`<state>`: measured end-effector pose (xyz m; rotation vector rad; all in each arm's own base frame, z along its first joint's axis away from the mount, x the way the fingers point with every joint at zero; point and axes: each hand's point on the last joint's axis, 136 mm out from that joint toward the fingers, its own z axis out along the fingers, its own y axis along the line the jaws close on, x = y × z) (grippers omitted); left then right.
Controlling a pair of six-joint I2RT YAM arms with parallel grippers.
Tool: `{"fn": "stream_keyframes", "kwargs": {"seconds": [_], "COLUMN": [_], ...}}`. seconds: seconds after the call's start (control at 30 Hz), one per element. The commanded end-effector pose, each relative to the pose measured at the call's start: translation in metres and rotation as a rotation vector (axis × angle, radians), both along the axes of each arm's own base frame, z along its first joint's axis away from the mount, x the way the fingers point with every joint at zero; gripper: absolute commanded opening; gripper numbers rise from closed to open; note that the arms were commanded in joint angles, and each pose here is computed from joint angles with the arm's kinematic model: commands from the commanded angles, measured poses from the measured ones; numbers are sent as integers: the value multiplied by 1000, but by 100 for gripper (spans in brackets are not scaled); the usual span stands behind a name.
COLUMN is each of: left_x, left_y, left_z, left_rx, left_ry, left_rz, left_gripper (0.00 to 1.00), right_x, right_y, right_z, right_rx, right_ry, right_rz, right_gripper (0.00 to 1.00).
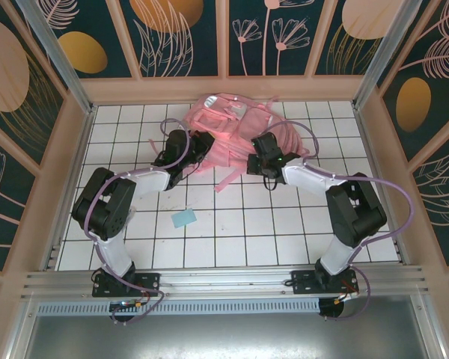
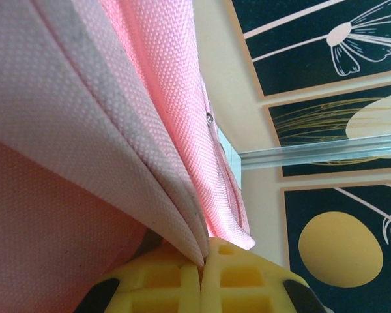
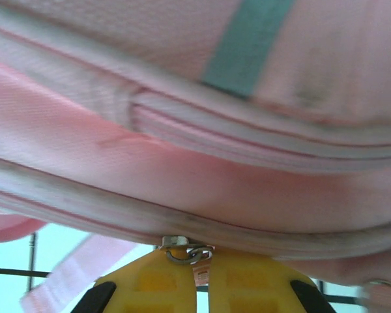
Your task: Pack the student bag
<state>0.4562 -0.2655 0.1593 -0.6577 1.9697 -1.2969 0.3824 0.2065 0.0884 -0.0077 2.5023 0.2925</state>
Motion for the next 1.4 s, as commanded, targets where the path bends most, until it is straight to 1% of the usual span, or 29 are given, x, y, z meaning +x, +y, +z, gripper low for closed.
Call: {"fn": "stream_keyframes", "kwargs": {"seconds": [0.0, 0.27, 0.4, 0.43, 0.5, 0.6, 0.67, 0.77, 0.83, 0.87, 0.97, 1.03, 1.1, 1.2, 1.23, 1.27, 1.33, 1.37], "left_x": [26, 33, 34, 34, 34, 35, 37, 45, 54, 58, 71, 81, 92, 106, 110, 115, 119, 118], "left_y": [21, 30, 37, 38, 38, 38, 41, 60, 78, 85, 100, 104, 103, 100, 101, 100, 94, 90], "left_z": [66, 61, 60, 60, 60, 54, 49, 35, 23, 18, 10, 10, 7, 7, 4, 4, -3, -5], "left_rx": [-32, 1, 18, 21, 24, 35, 55, 142, 207, 222, 214, 222, 259, 299, 309, 315, 305, 290], "left_ry": [-195, -184, -181, -182, -181, -172, -164, -151, -131, -122, -115, -125, -123, -138, -136, -140, -117, -105], "left_rz": [78, 78, 93, 94, 94, 91, 94, 139, 178, 189, 205, 199, 186, 161, 155, 143, 101, 74], "left_gripper": [0, 0, 0, 0, 0, 0, 0, 0, 0, 0, 0, 0, 0, 0, 0, 0, 15, 27], "right_x": [-21, -18, -16, -14, -14, -10, -9, -12, -15, -18, -32, -46, -56, -61, -63, -65, -68, -68], "right_y": [-49, -88, -93, -93, -76, -66, -67, -72, -72, -70, -50, -21, 6, 22, 30, 42, 68, 79], "right_z": [-12, -7, -5, -3, 2, 14, 20, 23, 19, 15, -1, -11, -11, -4, -1, 4, 14, 17], "right_rx": [-223, -547, -676, -692, -705, -740, -788, -843, -842, -829, -749, -620, -501, -417, -372, -294, -129, -61], "right_ry": [90, 91, 87, 83, 56, 27, 15, 23, 37, 49, 104, 143, 155, 159, 159, 157, 151, 149], "right_rz": [-30, -11, 57, 67, 130, 162, 169, 176, 190, 204, 284, 372, 447, 486, 503, 525, 566, 577], "right_gripper": [0, 0, 0, 0, 0, 0, 0, 0, 0, 0, 0, 0, 0, 0, 0, 0, 0, 0]}}
